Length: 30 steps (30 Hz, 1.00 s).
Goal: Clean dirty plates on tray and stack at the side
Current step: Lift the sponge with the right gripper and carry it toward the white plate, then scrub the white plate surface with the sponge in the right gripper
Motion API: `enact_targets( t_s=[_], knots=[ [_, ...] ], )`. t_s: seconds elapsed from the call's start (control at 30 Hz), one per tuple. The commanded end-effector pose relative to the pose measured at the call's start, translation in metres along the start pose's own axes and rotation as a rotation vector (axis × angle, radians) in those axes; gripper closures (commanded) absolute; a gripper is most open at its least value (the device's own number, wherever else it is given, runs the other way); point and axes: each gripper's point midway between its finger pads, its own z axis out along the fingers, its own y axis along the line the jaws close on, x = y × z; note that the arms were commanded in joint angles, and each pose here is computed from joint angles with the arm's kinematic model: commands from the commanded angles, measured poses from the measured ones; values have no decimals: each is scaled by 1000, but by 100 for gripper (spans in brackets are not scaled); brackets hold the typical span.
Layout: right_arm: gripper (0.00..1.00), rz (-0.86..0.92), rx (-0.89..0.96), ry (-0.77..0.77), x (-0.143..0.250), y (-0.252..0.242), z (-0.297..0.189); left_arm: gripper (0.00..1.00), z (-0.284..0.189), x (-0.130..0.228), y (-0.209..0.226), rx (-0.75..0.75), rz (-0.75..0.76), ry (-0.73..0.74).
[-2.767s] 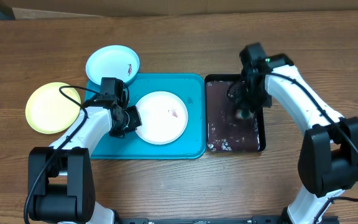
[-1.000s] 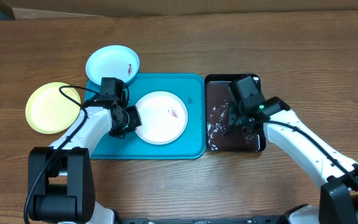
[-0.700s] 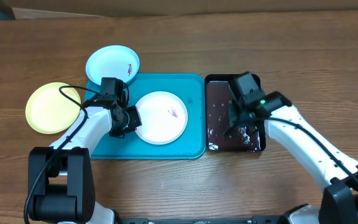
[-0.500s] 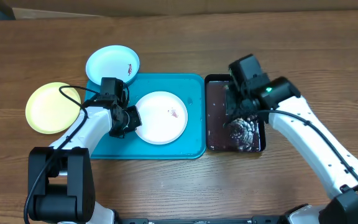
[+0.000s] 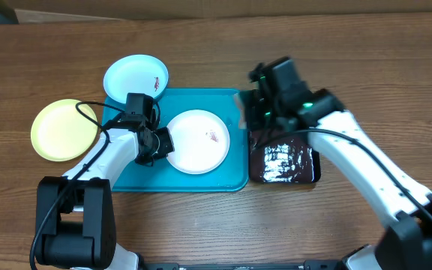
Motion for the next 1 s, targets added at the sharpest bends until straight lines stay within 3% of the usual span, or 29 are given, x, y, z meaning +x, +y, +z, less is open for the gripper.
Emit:
enact_targets(
  t_s=[0.0, 0.27, 0.87, 0.97],
  knots=[
    [96, -61, -12, 50, 11, 25, 34, 96, -5, -7, -4, -5, 24, -29],
    [96, -151, 119, 77, 31, 27, 102, 95, -5, -7, -4, -5, 24, -29],
    [96, -162, 163, 95, 43, 15, 149, 96, -5, -7, -4, -5, 24, -28],
    [84, -161, 164, 100, 44, 14, 152, 96, -5, -7, -4, -5, 24, -29]
  ],
)
